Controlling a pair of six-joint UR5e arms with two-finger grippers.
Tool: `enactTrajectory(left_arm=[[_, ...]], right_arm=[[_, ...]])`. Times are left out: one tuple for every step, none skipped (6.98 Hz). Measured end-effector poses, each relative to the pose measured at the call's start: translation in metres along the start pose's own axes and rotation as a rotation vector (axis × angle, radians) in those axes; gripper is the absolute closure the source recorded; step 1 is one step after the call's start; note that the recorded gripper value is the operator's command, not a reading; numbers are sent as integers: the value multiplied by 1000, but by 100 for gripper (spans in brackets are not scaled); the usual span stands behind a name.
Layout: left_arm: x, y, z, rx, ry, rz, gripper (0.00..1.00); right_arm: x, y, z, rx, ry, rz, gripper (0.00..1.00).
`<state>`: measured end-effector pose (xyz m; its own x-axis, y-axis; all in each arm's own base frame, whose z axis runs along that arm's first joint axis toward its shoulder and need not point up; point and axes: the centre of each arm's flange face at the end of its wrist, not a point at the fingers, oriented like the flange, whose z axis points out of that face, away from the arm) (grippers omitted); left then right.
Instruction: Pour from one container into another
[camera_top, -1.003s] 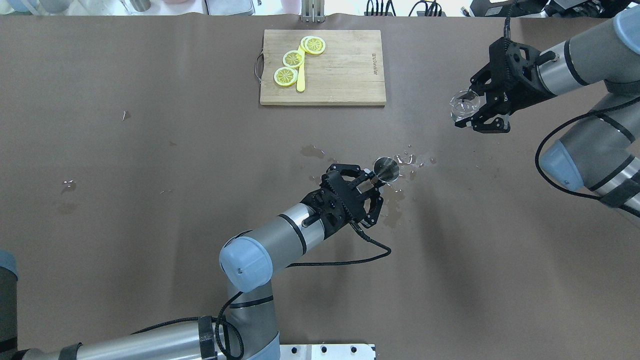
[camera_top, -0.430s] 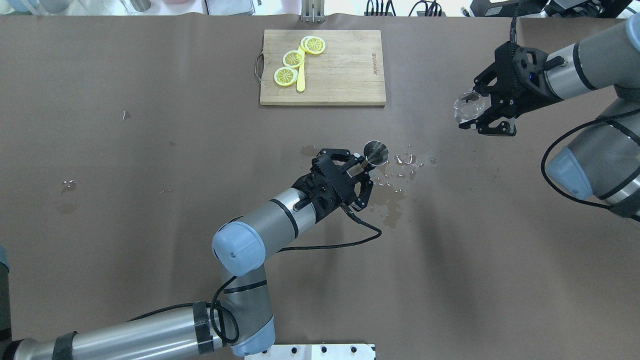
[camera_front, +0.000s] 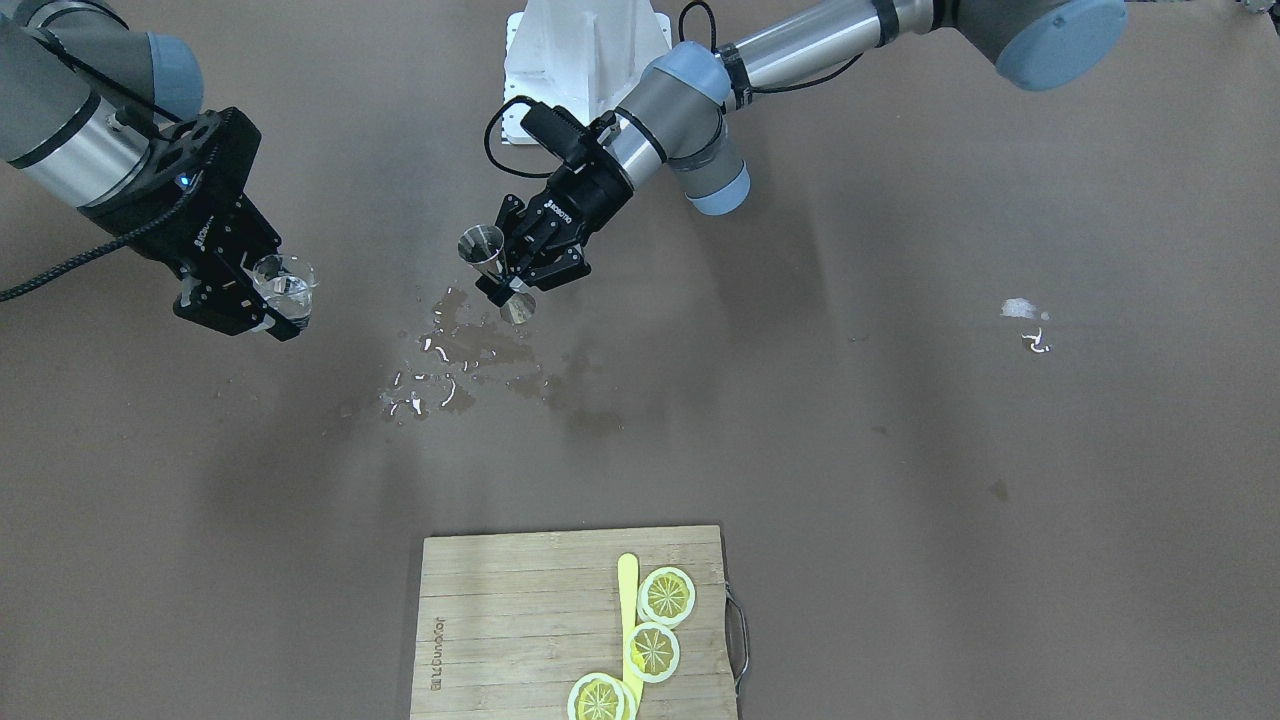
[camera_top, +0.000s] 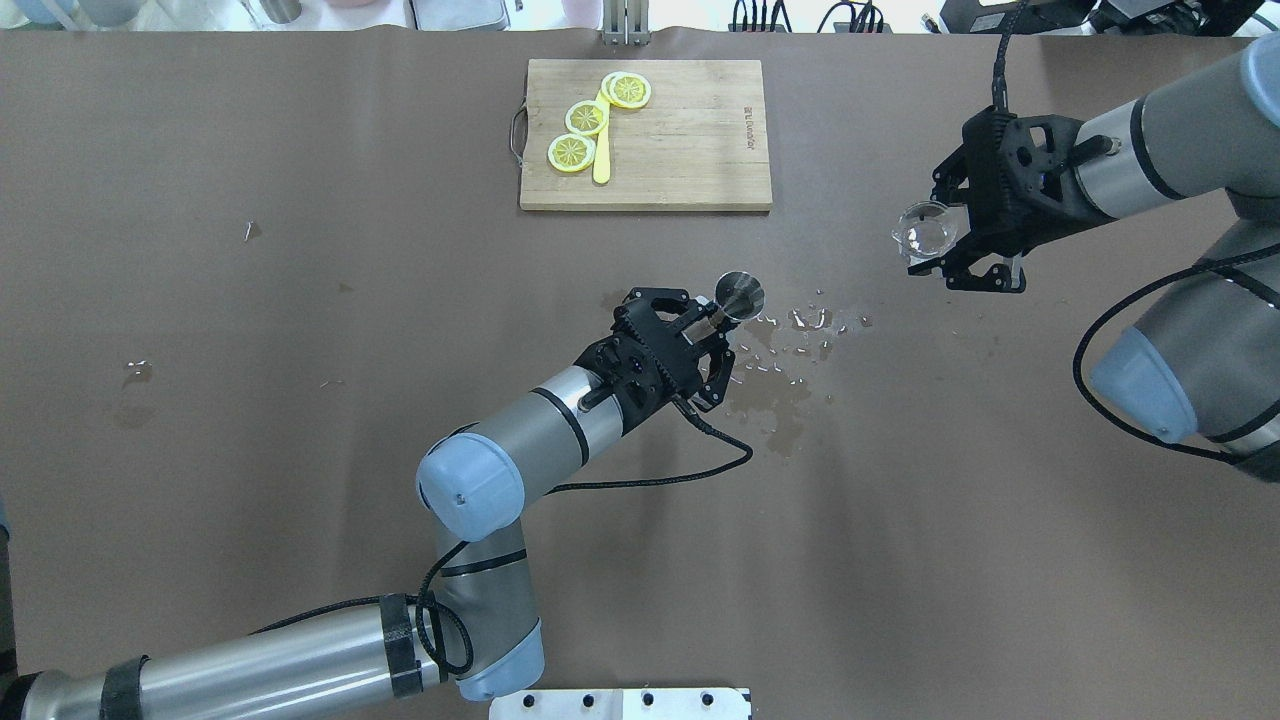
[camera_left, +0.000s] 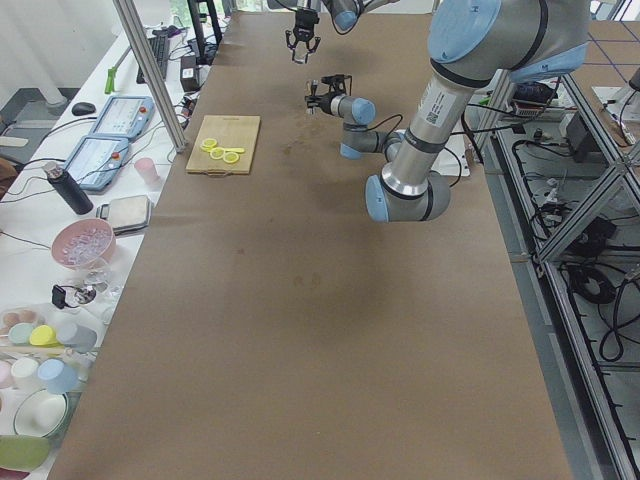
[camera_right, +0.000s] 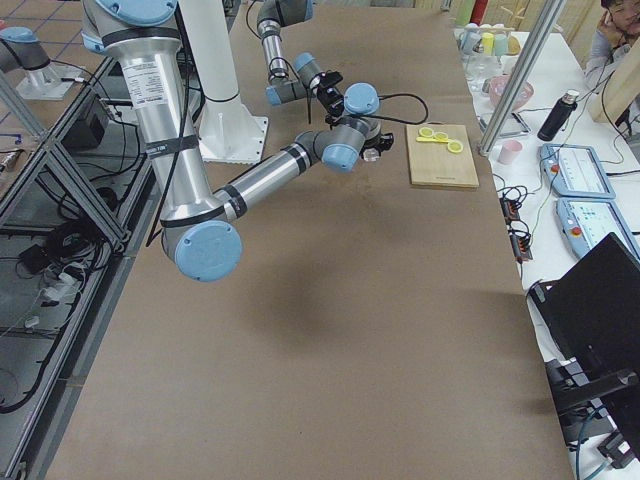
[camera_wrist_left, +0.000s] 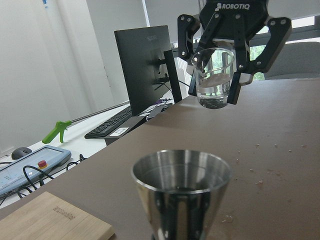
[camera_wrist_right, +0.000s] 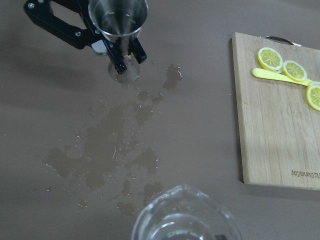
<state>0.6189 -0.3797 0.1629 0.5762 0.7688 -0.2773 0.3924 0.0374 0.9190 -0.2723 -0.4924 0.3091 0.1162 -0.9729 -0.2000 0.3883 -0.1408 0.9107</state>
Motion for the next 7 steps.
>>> enactTrajectory(left_arm=[[0,0,2,-9,-3,4,100],[1,0,3,-16,-4,7,100],[1,-1,3,-19,-4,8,100],[2,-1,4,-19,-3,8,100],[2,-1,4,-19,-3,7,100],[2,-1,3,-18,-2,6,100],[2,-1,3,-18,-2,6,100]], right_arm=[[3,-6,6,0,-12,2,100],[5,-10,10,-1,-19,5,100],[7,-14,13,-3,-25,8,100],[7,-20,15,-3,-32,10,100],[8,-31,17,-6,-43,18,100],[11,-40,17,-17,-55,32,100],[12,-47,15,-28,-66,46,100]])
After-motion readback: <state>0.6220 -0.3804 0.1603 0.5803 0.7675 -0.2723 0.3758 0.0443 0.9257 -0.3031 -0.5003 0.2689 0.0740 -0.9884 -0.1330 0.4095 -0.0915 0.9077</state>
